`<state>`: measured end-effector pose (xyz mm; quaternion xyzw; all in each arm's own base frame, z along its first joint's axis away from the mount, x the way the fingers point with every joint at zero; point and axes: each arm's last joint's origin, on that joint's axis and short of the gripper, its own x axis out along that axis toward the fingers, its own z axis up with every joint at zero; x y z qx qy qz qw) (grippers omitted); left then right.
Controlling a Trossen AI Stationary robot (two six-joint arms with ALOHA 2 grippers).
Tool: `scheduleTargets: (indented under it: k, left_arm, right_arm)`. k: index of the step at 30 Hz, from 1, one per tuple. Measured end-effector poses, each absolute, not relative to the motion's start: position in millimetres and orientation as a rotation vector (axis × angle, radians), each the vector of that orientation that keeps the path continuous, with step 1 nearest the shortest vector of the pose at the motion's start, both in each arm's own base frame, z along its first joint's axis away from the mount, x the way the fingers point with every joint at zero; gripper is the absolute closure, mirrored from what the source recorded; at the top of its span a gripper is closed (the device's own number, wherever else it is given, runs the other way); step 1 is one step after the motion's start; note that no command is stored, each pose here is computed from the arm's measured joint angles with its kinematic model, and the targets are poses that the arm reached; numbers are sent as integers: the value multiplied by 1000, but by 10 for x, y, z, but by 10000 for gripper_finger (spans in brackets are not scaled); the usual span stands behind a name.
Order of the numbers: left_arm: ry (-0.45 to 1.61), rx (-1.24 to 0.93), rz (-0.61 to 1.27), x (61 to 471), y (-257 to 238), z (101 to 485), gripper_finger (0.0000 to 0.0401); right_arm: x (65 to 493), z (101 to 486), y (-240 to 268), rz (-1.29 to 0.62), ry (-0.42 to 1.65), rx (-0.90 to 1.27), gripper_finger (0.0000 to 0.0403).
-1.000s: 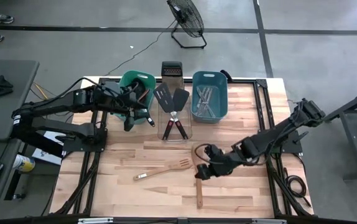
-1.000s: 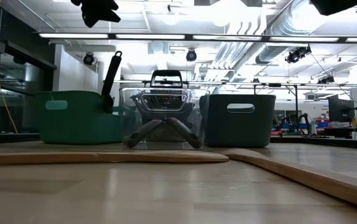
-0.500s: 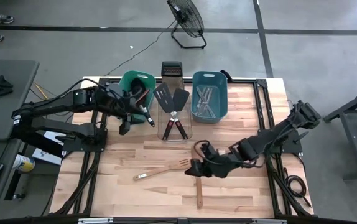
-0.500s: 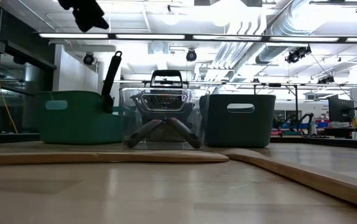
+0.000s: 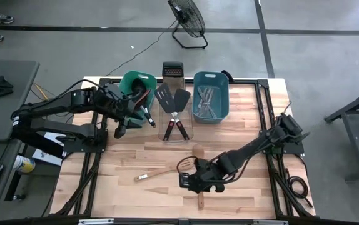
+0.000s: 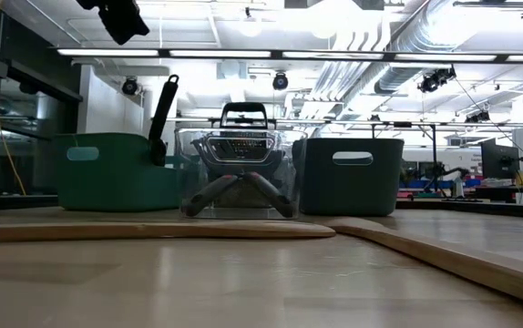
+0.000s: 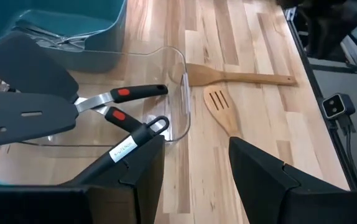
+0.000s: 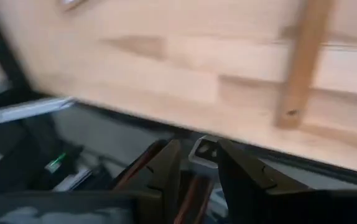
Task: Pick & Place Kitchen Items
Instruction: Put the wooden serving spoon into the green bin
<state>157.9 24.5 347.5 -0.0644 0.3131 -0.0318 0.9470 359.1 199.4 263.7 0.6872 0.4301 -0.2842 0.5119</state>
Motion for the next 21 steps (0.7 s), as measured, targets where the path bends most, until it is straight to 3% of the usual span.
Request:
scheduleTargets:
  k: [14, 21]
  left_arm:
    - [641, -132, -107, 1574, 233, 3471, 224]
    - [655, -136, -106, 1564, 232, 3460, 224]
  right_arm:
    - [3671, 2112, 1948, -896, 1067, 1424, 309]
    - [3683, 2013, 1764, -1024, 1008, 1308, 244]
